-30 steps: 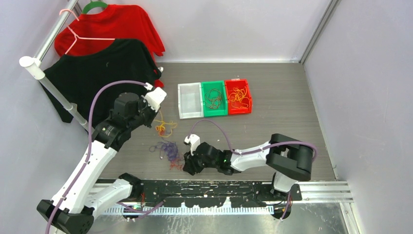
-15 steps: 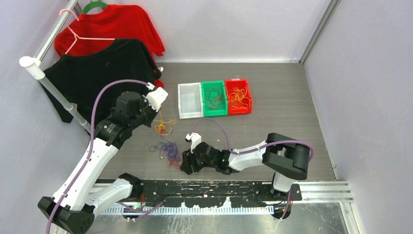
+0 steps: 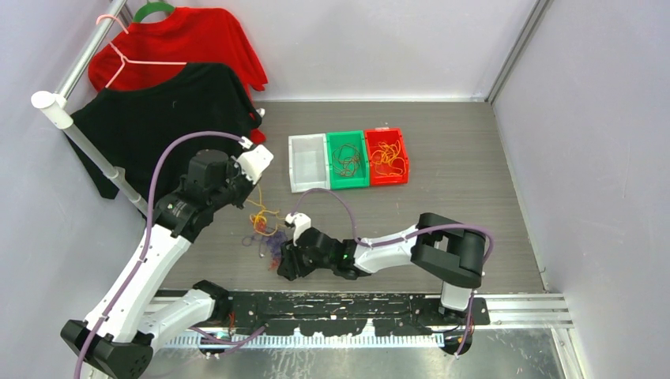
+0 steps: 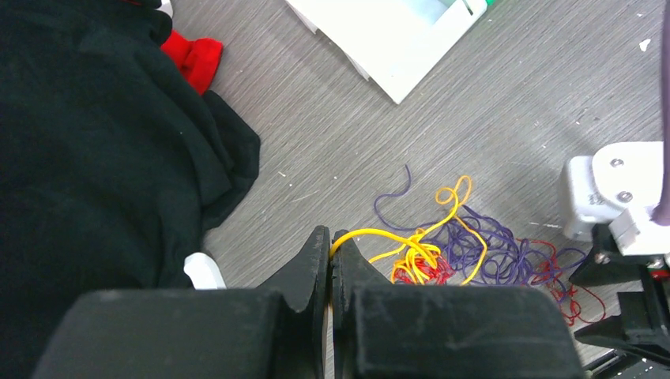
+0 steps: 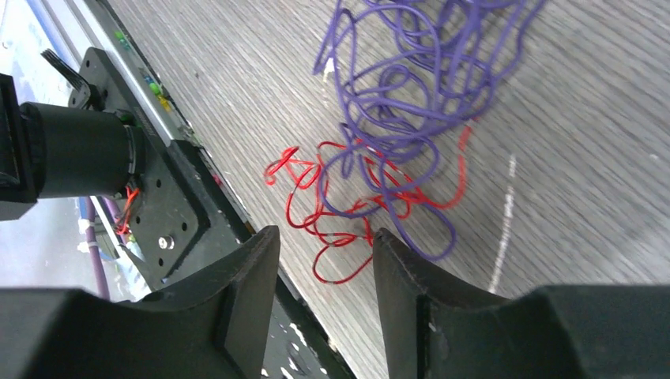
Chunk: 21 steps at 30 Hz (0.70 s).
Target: Untangle the cables
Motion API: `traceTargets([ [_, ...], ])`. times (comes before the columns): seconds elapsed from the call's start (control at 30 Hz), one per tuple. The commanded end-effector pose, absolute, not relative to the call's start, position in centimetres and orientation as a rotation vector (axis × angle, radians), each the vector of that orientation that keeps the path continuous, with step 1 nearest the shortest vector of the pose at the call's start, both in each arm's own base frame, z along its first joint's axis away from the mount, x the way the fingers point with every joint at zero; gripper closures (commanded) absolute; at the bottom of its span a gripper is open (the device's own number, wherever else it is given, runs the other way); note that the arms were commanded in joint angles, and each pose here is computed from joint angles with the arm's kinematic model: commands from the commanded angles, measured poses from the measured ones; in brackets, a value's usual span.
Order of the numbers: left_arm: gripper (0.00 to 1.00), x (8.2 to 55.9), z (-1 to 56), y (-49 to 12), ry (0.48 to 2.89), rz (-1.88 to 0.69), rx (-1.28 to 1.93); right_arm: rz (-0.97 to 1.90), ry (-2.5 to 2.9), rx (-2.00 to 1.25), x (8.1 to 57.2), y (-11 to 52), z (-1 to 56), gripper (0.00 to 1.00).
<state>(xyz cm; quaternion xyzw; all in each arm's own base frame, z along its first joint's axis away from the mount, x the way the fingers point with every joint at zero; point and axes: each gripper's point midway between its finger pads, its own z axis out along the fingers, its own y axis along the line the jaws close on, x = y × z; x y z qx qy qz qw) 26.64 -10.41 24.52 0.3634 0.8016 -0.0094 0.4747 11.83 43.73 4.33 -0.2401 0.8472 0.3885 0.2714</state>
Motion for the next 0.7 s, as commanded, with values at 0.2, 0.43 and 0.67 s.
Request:
traceTargets([
  [0.2,1.00,26.5,27.7,-10.3,1.861,-0.004,0.890,0.940,2.315,-0.724,10.5,42.8,3.4,0.68],
  [0.43,1.00,26.8,28.8,-10.2,1.846,0.002,0.872,0.878,2.284,-0.765,10.3,39.5,4.9,0.99],
  [0.67,1.00,27.0,29.4,-10.2,1.842,0.006,0.866,0.782,2.258,-0.734,11.9,35.3,7.8,0.99],
])
